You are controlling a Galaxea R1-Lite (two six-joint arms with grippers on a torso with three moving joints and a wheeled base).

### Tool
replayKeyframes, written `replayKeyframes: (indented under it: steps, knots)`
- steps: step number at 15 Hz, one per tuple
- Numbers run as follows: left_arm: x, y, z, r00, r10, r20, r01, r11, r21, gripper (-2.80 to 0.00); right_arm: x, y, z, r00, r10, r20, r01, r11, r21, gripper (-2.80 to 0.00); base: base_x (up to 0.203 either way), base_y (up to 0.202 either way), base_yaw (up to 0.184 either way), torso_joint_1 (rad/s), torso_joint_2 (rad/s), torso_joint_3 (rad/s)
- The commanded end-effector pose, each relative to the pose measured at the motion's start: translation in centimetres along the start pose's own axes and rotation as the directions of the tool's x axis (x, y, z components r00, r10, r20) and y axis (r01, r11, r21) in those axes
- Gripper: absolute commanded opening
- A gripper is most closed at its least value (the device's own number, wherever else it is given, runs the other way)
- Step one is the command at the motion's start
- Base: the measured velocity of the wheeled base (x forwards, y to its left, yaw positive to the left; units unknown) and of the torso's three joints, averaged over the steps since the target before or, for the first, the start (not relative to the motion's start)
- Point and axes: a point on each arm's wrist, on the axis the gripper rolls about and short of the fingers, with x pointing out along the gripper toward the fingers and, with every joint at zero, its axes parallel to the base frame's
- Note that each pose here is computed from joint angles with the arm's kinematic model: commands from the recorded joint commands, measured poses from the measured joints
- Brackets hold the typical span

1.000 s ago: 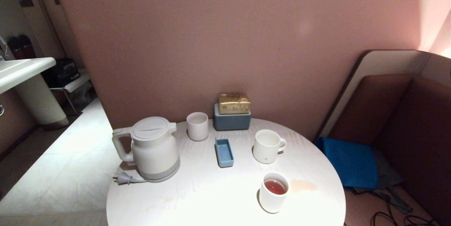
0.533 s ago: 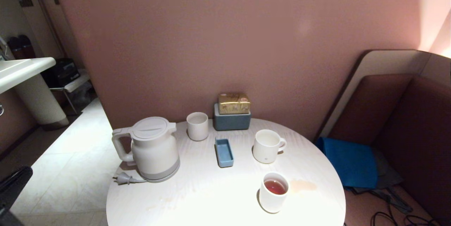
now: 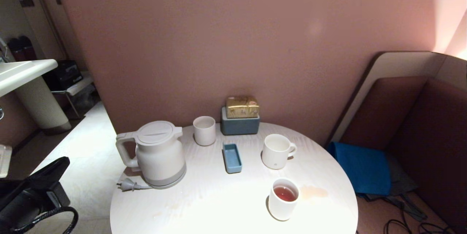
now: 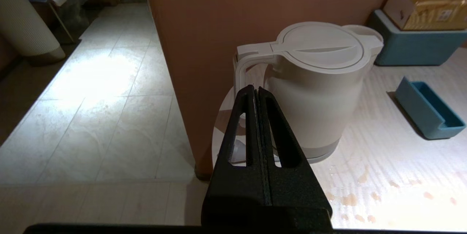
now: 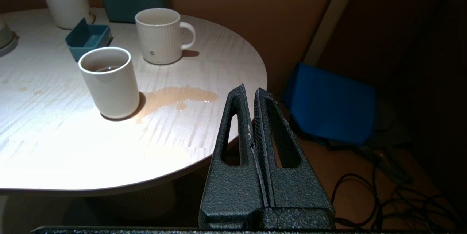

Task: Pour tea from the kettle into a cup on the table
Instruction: Pick up the kettle

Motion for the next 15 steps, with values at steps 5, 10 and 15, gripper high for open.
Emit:
replayKeyframes:
  steps: [5,10,15]
  knots:
    - [3.5,-0.8,-2.6,0.99,-0.035,-0.137,0.044,0.997,0.065,-2.8,0.0,0.0,0.0,1.0,0.001,-0.002,-0.001,1.0,0.0,-2.8,0.0,0.0,0.0,0.0,0.0,0.0]
    - [5.4,-2.0,-4.5,0.973,-0.092,-0.211,0.108,0.992,0.065,-2.8,0.0,0.0,0.0,1.0,0.0,-0.002,0.0,1.0,0.0,-2.8,0.0,0.0,0.0,0.0,0.0,0.0]
    - [6.8,-2.3,-5.7,0.981,-0.067,-0.184,0.082,0.994,0.078,-2.8,0.0,0.0,0.0,1.0,0.001,-0.001,-0.001,1.0,0.0,-2.8,0.0,0.0,0.0,0.0,0.0,0.0]
